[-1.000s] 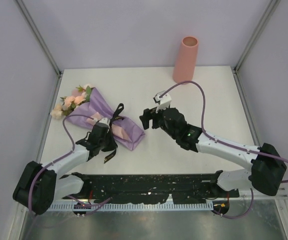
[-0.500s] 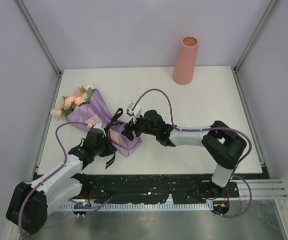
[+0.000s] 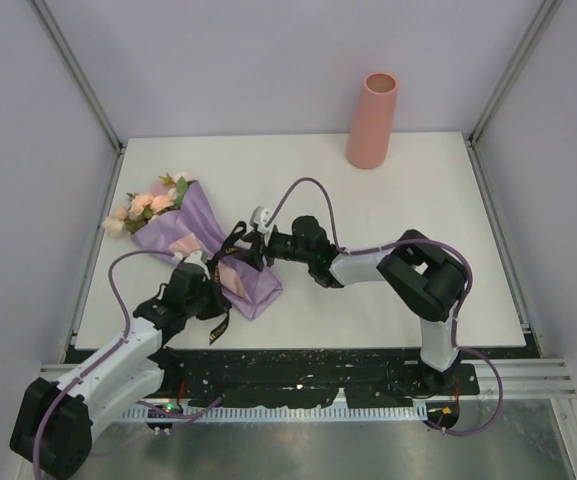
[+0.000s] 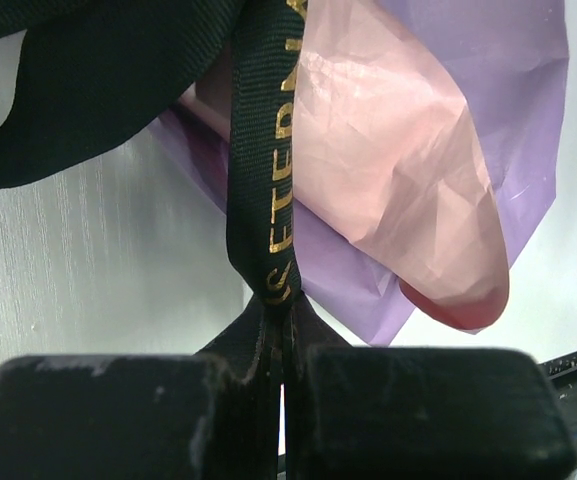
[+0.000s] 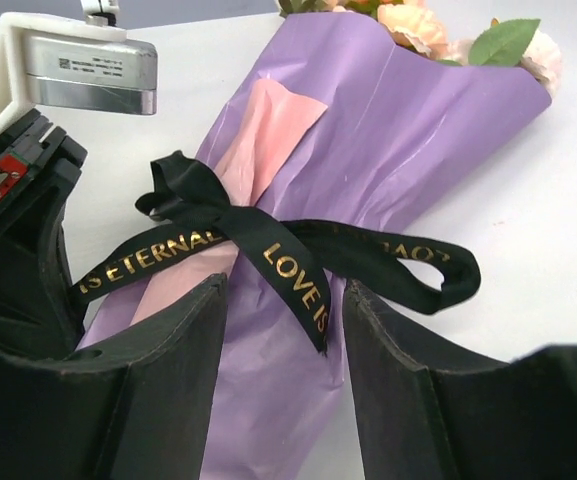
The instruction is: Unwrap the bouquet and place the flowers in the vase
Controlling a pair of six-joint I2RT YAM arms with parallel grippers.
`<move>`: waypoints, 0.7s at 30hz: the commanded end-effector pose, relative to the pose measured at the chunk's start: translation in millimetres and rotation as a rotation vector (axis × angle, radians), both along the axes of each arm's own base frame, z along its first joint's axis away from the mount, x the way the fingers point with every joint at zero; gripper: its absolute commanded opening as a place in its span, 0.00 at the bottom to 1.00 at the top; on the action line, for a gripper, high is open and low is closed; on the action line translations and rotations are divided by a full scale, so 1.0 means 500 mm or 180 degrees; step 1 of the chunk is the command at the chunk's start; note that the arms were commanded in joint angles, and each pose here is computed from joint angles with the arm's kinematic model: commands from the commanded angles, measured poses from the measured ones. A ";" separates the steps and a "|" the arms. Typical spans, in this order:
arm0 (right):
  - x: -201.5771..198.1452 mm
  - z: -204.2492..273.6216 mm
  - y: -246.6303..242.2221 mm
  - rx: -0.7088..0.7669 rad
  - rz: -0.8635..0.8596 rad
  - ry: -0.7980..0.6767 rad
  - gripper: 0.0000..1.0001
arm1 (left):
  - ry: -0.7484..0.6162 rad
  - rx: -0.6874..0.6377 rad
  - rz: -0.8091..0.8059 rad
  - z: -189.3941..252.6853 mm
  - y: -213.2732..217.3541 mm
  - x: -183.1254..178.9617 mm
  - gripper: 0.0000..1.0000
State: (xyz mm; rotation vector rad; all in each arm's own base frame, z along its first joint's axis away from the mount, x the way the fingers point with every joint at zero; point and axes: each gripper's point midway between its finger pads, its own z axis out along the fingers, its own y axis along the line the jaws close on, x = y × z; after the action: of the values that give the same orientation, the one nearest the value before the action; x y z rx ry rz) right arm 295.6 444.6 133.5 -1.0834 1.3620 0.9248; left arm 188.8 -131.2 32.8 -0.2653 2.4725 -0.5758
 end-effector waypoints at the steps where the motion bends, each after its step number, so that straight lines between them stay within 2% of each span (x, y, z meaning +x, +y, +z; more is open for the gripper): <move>1: 0.014 0.055 0.034 0.0165 0.0152 -0.0200 0.55 | -0.0076 -0.0102 -0.0020 0.017 -0.007 -0.002 0.00; 6: 0.025 0.011 0.063 -0.0124 0.0073 0.0558 0.60 | -0.0139 -0.0204 -0.0065 0.032 -0.013 -0.009 0.00; 11: 0.018 0.009 0.062 -0.0024 -0.0008 0.0454 0.62 | -0.0100 -0.0267 -0.0088 0.027 -0.016 -0.021 0.00; 16: 0.001 -0.014 0.070 -0.0189 0.0165 0.0618 0.64 | -0.0120 -0.0204 -0.0106 0.028 -0.007 -0.027 0.00; 18: -0.004 -0.022 0.070 -0.0195 0.0180 0.0617 0.68 | -0.0141 -0.0188 -0.0117 0.028 -0.005 -0.030 0.00; 21: 0.002 -0.039 0.066 -0.0263 0.0089 0.0592 0.69 | -0.0159 -0.0154 -0.0114 0.028 0.001 -0.033 0.00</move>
State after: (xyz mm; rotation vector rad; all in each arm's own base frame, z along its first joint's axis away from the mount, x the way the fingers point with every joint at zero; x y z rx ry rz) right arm 295.7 471.4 107.6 -1.1032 1.5818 1.0216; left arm 177.7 -133.5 48.7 -0.2521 2.4130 -0.6615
